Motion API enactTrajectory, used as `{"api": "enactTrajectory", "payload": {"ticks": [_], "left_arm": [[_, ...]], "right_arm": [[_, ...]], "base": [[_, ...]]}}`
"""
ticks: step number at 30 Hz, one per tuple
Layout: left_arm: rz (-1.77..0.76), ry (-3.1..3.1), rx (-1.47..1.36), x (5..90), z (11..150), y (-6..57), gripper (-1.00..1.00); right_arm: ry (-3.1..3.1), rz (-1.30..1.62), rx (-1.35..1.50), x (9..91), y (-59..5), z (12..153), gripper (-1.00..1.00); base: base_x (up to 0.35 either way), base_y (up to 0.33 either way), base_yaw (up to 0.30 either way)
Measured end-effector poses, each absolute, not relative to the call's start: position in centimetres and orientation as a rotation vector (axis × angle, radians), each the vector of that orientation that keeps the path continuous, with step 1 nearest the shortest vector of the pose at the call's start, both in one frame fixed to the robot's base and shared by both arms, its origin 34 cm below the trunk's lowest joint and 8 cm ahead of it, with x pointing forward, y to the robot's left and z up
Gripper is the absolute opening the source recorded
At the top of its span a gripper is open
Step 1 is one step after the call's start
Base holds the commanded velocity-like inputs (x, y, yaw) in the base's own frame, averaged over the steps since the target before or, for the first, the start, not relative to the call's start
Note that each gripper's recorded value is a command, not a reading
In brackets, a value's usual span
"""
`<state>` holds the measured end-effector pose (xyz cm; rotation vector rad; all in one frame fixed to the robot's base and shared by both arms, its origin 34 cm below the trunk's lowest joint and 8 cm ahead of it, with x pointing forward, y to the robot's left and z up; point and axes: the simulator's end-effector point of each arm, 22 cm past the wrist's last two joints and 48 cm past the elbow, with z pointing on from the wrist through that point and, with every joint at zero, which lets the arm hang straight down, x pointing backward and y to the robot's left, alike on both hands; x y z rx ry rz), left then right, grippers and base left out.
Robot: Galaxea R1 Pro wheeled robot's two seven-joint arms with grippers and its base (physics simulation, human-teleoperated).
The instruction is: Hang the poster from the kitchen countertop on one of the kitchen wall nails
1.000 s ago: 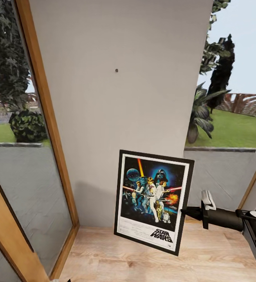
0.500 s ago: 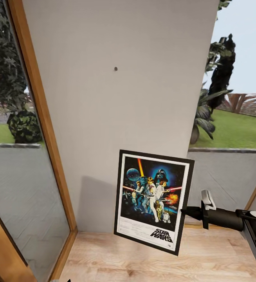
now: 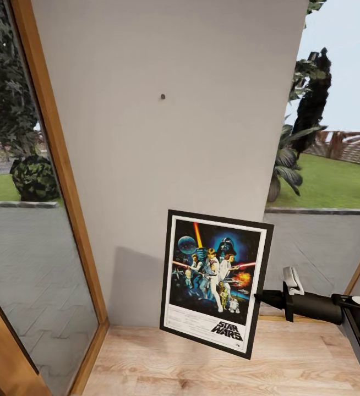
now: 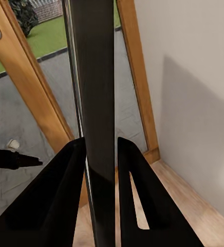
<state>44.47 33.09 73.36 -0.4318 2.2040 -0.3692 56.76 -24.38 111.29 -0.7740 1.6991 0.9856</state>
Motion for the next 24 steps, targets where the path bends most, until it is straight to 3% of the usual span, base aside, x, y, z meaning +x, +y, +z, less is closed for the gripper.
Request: {"api": "enactTrajectory", "payload": {"ticks": [24], "left_arm": [[-0.357, 2.238, -0.446, 43.1, 72.5, 33.4, 1.00]], "right_arm": [[1.658, 1.057, -0.774, 57.9, -20.6, 117.6, -1.00]], "base": [[0.000, 0.000, 0.000]]}}
